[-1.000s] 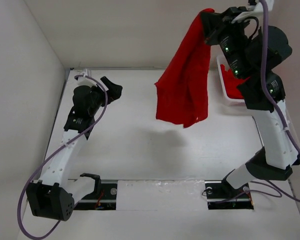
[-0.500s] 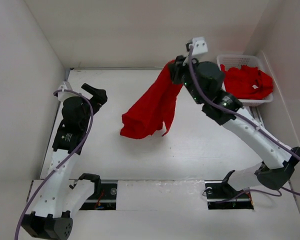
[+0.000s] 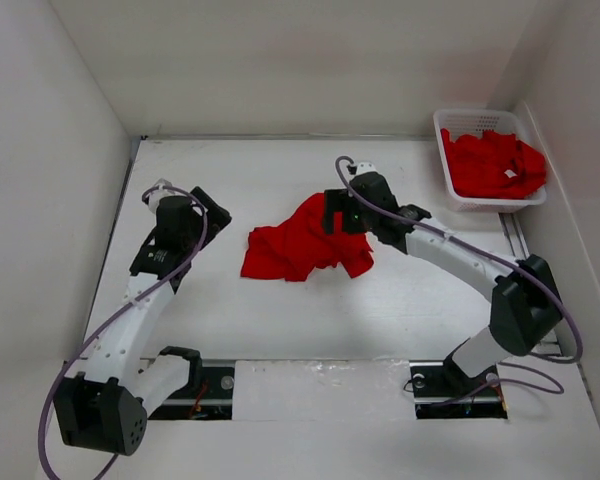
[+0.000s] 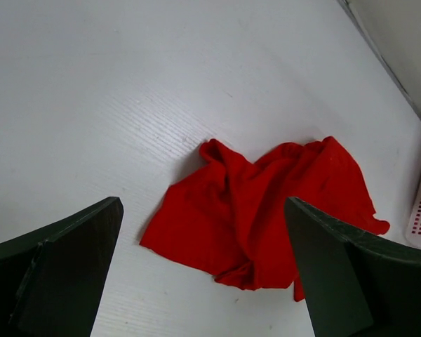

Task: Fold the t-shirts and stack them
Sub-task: Move the tshirt to the center of the board, then flatten out the tshirt

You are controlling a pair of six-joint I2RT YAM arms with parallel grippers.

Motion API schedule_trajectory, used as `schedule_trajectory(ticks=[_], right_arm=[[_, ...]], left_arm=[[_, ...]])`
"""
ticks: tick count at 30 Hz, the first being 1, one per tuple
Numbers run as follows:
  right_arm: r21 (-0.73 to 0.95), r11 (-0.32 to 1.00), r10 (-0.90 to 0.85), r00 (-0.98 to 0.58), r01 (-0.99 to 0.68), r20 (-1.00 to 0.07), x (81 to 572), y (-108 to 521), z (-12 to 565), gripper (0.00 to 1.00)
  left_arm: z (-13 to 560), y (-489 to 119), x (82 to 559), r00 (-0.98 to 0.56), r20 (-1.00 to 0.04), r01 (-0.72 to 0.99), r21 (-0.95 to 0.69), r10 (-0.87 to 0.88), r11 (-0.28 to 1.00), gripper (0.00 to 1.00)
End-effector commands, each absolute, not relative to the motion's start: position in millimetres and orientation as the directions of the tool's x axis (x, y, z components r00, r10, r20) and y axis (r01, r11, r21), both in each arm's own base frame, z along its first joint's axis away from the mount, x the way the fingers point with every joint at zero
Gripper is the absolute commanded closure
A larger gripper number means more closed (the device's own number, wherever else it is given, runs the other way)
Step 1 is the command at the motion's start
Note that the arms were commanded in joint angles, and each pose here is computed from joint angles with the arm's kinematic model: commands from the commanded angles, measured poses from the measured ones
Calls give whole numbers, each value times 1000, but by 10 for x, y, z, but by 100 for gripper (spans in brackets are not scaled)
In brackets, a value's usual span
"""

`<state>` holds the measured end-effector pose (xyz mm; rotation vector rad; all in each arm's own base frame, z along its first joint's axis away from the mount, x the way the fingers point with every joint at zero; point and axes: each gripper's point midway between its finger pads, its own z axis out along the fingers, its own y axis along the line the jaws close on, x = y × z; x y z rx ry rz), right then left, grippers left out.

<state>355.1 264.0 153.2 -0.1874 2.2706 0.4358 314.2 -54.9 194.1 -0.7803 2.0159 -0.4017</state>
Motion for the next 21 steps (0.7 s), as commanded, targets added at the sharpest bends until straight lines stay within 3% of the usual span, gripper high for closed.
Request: schedule_trajectory(ticks=[1, 13, 21], right_arm=[[354, 892, 120, -608, -280, -785, 3491, 2647, 2037, 0], [288, 909, -22, -725, -302, -689, 2813, 2628, 1525, 0], [318, 891, -24, -734, -323, -679, 2685, 2769, 1458, 0]], left_arm=[[1854, -582, 3123, -401, -637, -362, -549, -658, 753, 0], [1178, -809, 3002, -555, -584, -344, -488, -593, 802, 0], [716, -997, 2874, -658, -558, -321, -400, -506, 858, 0]])
